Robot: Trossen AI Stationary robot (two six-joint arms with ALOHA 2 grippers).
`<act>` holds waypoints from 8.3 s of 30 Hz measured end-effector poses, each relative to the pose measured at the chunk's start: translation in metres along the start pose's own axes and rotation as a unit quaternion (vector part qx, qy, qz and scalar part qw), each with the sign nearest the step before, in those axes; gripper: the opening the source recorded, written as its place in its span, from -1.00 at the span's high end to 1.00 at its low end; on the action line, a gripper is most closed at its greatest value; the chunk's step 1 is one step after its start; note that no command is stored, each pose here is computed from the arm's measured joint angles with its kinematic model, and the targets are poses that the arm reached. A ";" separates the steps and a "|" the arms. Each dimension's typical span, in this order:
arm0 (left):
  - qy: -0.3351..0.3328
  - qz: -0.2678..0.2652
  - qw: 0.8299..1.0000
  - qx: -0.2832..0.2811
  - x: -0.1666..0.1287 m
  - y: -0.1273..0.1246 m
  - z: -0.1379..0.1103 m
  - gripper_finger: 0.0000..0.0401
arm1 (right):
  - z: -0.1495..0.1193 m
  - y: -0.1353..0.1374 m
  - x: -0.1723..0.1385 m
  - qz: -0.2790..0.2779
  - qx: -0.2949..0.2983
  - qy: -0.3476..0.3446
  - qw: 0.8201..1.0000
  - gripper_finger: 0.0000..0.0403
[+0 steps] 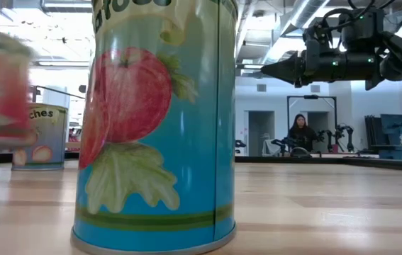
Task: Pick and place cans onto a shelf
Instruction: Align the canned green beans with the other canned green beans on the shelf, then align the canned peaches with the other canned peaches on the shelf
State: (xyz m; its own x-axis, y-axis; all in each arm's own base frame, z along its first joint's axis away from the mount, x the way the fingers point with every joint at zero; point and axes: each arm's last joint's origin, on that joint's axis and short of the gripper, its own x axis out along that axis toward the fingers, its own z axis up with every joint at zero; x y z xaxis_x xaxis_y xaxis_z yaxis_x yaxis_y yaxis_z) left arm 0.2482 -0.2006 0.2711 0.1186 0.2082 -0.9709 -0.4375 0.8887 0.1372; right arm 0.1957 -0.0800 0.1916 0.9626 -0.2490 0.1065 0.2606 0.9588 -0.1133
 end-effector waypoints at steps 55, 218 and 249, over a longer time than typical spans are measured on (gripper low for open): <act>-0.085 0.015 0.979 0.184 0.056 0.241 0.142 1.00 | -0.001 0.000 0.000 0.000 -0.007 0.005 1.000 0.96; -0.017 0.063 0.979 0.195 0.035 0.256 0.089 1.00 | -0.007 0.001 0.000 0.003 -0.012 0.035 0.999 0.94; -0.041 0.044 0.985 0.165 0.042 0.292 0.100 1.00 | -0.007 0.001 0.000 0.003 -0.012 0.035 0.999 0.94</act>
State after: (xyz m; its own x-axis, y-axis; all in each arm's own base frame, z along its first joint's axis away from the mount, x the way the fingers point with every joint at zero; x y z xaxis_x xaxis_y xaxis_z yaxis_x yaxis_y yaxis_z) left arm 0.2143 0.1086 0.2898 0.1700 0.3105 -0.9353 -0.1379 0.9472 0.2894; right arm 0.1963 -0.0801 0.1848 0.9669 -0.2526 0.0360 0.2551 0.9571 -0.1376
